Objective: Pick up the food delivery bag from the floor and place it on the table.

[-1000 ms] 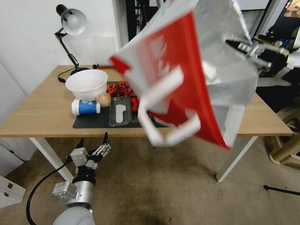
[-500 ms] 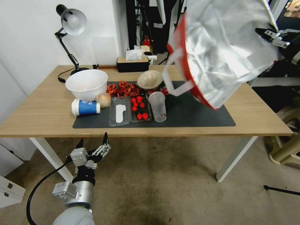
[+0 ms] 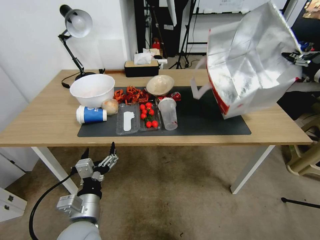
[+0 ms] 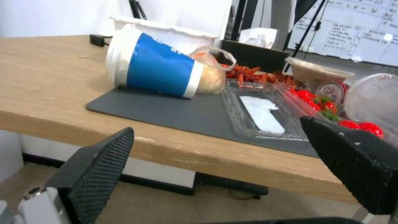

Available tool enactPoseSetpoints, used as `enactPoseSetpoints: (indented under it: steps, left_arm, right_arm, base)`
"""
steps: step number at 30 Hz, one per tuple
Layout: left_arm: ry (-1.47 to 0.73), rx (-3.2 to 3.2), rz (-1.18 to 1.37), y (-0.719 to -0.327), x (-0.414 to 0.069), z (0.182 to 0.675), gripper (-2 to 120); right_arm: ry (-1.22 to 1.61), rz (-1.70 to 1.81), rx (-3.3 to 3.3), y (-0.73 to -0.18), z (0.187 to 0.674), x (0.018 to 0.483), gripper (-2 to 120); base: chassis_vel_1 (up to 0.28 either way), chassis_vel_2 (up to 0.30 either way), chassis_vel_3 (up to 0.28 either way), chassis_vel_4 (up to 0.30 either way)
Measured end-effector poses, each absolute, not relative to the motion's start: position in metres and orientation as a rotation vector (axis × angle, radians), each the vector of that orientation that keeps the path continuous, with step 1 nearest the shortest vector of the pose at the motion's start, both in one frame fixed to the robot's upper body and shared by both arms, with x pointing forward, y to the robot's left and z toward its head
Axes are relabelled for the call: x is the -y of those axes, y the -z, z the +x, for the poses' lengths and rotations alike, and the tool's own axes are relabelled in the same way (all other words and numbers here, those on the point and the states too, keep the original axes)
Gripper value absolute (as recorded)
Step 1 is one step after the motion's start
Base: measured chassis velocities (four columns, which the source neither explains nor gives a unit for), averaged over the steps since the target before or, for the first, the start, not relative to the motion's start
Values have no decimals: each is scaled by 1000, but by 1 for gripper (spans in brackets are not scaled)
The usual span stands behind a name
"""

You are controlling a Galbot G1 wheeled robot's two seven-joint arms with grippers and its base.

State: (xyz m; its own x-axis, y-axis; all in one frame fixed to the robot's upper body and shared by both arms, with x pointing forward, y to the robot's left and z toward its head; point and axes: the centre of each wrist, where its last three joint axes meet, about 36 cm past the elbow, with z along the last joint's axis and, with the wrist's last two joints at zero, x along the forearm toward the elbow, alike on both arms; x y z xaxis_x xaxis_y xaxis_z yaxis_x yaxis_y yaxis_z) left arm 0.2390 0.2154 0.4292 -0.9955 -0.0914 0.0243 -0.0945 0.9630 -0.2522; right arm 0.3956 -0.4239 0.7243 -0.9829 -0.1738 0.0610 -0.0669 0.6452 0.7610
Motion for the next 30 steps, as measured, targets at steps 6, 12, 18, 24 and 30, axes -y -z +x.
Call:
enactPoseSetpoints:
  steps: [6,12,18,24,30]
  left_arm:
    - [-394,3104,146,-431,-215,238,100]
    - [-384,3104,152,-431,-215,236,100]
    - [-380,3106,154,-430,-214,236,100]
    - [-373,3108,153,-430,-214,236,100]
    - [-369,3107,153,-428,-213,236,100]
  right_arm:
    - [1289,201,2712,-712,398,416,0]
    - [1335,171,2656,-696,408,404,0]
    - [1363,163,2623,-687,413,396,0]
    - [1365,171,2631,-691,413,396,0]
    - [1379,180,2651,-703,410,402,0]
  base:
    - [0,0,0,0]
    - [0,0,0,0]
    - [0,0,0,0]
    - [0,0,0,0]
    - [0,0,0,0]
